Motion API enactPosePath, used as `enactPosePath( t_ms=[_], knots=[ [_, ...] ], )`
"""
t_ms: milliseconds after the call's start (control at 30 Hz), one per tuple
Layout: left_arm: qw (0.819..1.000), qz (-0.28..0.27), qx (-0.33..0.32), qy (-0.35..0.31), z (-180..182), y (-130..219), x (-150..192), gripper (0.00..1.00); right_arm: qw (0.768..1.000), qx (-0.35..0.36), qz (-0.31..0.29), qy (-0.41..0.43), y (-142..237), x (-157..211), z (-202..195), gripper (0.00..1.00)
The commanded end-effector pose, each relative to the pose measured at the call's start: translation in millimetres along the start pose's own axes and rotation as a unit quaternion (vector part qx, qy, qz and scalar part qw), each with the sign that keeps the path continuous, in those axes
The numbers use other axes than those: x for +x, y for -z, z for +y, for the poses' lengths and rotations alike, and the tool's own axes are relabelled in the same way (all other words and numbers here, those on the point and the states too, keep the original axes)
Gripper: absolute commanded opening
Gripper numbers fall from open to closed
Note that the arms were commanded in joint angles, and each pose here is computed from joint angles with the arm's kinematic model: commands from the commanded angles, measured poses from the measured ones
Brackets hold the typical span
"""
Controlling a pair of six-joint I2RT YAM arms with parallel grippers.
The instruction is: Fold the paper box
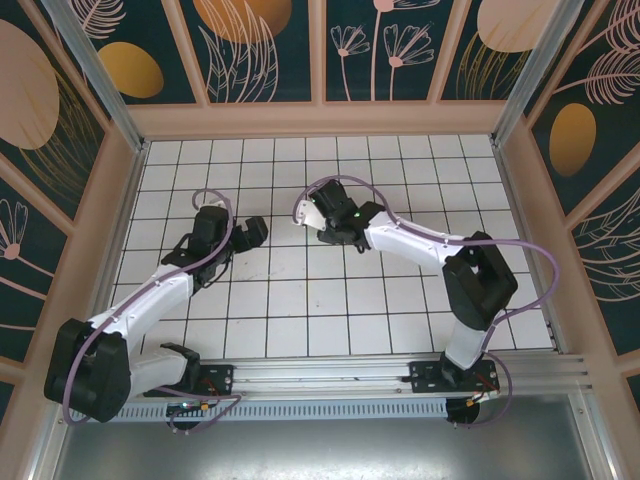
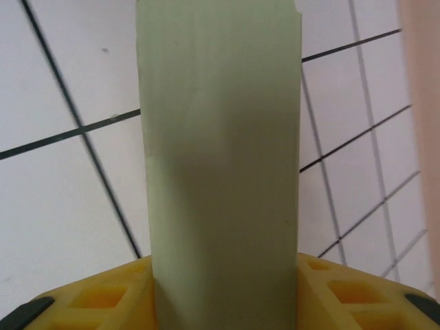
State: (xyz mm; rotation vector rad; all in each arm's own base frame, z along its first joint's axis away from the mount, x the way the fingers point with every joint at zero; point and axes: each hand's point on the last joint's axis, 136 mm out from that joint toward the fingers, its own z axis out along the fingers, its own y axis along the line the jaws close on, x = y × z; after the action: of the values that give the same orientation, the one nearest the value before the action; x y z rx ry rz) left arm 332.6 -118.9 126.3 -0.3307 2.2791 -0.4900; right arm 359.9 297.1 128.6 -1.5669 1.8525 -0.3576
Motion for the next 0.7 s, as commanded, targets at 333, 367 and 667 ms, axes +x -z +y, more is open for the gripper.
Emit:
enactPosePath(
  t_ms=[333, 367, 667],
  knots=[
    [1.0, 0.003, 0.017, 0.012, 1, -1, 4, 0.99, 0.985, 0.17, 0.0, 0.034, -40, 18, -21, 0.52],
    [1.0, 0.003, 0.016, 0.012, 2, -1, 4, 0.99, 0.985, 0.167, 0.002, 0.035, -42, 21, -18, 0.53],
    [1.0, 0.004, 0.018, 0.01, 0, -4, 3, 0.99, 0.99, 0.138, 0.021, 0.002, -51, 33, -20, 0.98]
  ],
)
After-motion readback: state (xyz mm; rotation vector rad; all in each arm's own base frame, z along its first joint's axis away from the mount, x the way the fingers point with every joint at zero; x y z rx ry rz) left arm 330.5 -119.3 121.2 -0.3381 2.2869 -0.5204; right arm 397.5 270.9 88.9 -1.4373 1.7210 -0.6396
